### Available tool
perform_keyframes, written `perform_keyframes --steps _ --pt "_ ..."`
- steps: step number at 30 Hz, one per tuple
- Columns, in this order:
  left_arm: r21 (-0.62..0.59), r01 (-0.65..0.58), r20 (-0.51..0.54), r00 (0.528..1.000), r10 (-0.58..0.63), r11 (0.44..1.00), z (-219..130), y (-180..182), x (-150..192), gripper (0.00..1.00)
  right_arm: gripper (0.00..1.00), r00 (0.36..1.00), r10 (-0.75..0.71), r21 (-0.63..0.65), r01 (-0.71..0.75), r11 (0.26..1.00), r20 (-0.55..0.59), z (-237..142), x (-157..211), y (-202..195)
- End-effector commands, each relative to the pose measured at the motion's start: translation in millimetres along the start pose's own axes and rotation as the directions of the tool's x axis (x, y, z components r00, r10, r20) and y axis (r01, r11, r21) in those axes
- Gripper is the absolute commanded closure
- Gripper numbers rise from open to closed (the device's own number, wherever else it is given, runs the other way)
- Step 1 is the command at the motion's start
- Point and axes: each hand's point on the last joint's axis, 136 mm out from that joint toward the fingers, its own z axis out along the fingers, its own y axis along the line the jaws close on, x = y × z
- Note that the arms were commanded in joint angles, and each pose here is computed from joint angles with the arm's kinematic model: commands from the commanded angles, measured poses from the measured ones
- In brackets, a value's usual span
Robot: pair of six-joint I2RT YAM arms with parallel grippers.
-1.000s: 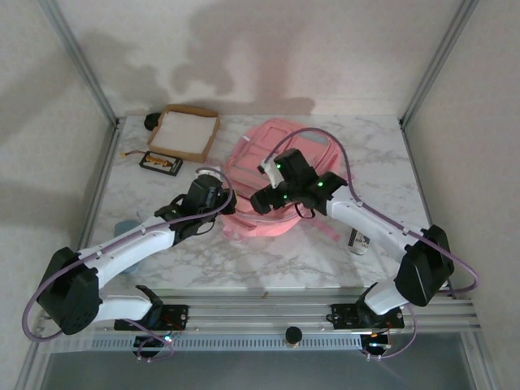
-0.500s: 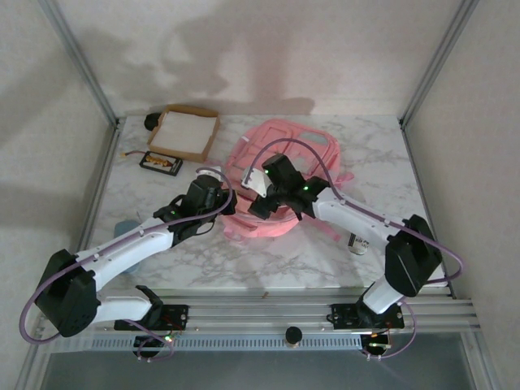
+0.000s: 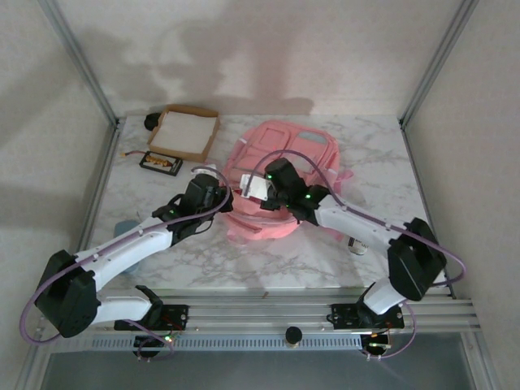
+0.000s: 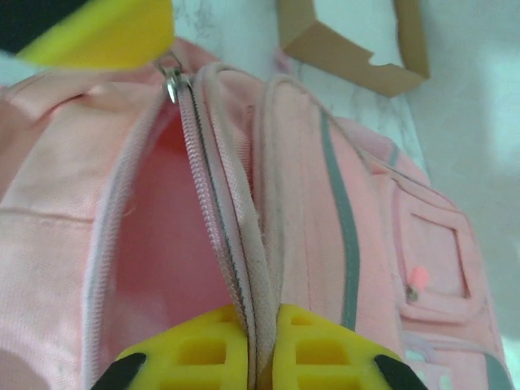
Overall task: Pack the student bag
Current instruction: Unzip the student bag at the center of the table.
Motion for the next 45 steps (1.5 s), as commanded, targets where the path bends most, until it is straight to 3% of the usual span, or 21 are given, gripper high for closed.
perform_keyframes --steps 1,6,10,15,18,22,23,25,27,28,29,31,38,45 --pt "-0.156 0.073 0.112 0.992 -0.056 0.985 -8 38 -28 1.0 1.0 0.993 -0.068 0.115 0.056 0.992 0.099 -33 -12 -32" --pt "-0.26 0.172 0.159 0.978 -0.133 0.95 11 90 -41 1.0 1.0 0.988 -0.027 0.144 0.004 0.99 0.155 -62 4 -38" --pt "-0.24 0.222 0.183 0.966 -0.181 0.945 34 108 -51 1.0 1.0 0.978 0.022 0.173 -0.058 0.983 0.205 -85 16 -51" --pt "-0.136 0.235 0.244 0.949 -0.197 0.963 59 106 -75 1.0 1.0 0.969 0.019 0.191 -0.068 0.979 0.247 -100 21 -54" --pt "0.012 0.17 0.253 0.953 -0.167 0.985 76 74 -89 1.0 1.0 0.957 0.008 0.153 -0.054 0.987 0.291 -101 15 -47" --pt "0.071 0.125 0.199 0.97 -0.137 0.99 90 52 -85 1.0 1.0 0.956 0.076 0.132 -0.117 0.984 0.282 -94 22 -56" --pt "0.075 0.117 0.187 0.974 -0.129 0.99 90 48 -81 1.0 0.95 0.956 0.099 0.108 -0.133 0.985 0.275 -91 22 -55" --pt "0.093 0.094 0.179 0.978 -0.109 0.991 84 40 -74 1.0 0.76 0.952 0.125 0.074 -0.151 0.986 0.28 -87 19 -54" --pt "0.105 0.093 0.183 0.977 -0.111 0.99 77 38 -71 1.0 0.42 0.952 0.15 0.057 -0.171 0.984 0.267 -79 20 -50" --pt "0.106 0.09 0.175 0.979 -0.108 0.99 75 38 -69 1.0 0.14 0.951 0.166 0.036 -0.181 0.983 0.26 -76 17 -46" --pt "0.1 0.085 0.166 0.981 -0.101 0.991 75 38 -67 1.0 0.05 0.946 0.192 0.008 -0.201 0.98 0.26 -73 11 -43" --pt "0.083 0.094 0.157 0.982 -0.106 0.992 74 43 -63 1.0 0.01 0.935 0.248 -0.071 -0.238 0.969 0.253 -63 0 -30" --pt "0.108 0.096 0.15 0.982 -0.112 0.989 60 36 -57 1.0 0.01 0.91 0.407 -0.105 -0.399 0.911 0.075 -12 -38 1" --pt "0.141 0.093 0.15 0.982 -0.114 0.986 42 30 -55 1.0 0.01 0.915 0.4 -0.102 -0.404 0.909 -0.054 37 -44 31"
